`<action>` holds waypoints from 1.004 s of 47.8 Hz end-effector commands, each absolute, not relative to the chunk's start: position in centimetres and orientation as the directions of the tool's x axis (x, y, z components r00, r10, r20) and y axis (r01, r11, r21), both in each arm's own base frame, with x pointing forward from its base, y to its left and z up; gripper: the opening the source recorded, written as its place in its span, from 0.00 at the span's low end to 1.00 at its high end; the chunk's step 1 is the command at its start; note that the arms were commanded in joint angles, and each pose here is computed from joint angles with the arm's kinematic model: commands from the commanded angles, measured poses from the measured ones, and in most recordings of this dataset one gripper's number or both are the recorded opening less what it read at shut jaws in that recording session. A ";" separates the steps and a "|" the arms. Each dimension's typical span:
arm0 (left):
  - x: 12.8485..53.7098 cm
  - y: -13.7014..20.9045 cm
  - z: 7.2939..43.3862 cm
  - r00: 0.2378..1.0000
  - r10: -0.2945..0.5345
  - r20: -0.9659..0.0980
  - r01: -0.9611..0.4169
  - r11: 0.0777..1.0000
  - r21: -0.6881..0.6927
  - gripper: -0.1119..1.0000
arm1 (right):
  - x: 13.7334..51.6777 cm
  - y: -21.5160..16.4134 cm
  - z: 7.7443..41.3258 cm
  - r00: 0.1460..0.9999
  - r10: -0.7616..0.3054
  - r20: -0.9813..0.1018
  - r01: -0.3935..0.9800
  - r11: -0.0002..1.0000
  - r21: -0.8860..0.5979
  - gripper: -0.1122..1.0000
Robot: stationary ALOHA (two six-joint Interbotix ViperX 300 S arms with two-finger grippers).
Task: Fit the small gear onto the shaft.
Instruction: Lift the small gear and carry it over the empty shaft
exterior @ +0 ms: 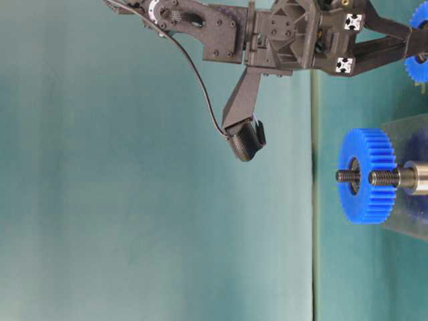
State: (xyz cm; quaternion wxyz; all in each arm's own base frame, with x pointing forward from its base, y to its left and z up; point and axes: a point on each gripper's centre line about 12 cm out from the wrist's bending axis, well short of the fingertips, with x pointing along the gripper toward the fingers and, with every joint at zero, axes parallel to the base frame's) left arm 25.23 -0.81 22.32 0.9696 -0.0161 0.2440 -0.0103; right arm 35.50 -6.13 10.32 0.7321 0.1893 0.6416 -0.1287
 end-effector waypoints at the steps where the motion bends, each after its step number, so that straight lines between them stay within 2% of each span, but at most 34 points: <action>1: 25.6 -0.9 23.1 0.893 -0.030 -0.448 0.015 0.999 -0.035 0.10 | 36.5 -5.9 13.5 0.203 0.052 -0.978 0.435 0.890 0.138 0.42; 8: 25.5 -0.9 23.0 0.893 -0.030 -0.450 0.015 0.999 -0.037 0.10 | 38.0 -4.7 17.9 0.246 0.061 -0.967 0.396 0.904 0.158 0.42; 17: 25.5 -0.9 23.0 0.893 -0.030 -0.450 0.015 0.999 -0.035 0.10 | 40.7 -3.2 20.9 0.294 0.070 -0.953 0.343 0.923 0.174 0.42; 34: 25.5 -0.9 23.1 0.896 -0.030 -0.443 0.016 0.999 -0.036 0.10 | 45.2 -2.5 21.0 0.311 0.077 -0.947 0.298 0.939 0.174 0.42; 48: 25.5 -0.9 23.2 0.899 -0.030 -0.437 0.015 0.999 -0.037 0.10 | 46.3 -2.2 19.8 0.259 0.085 -0.962 0.291 0.943 0.162 0.42</action>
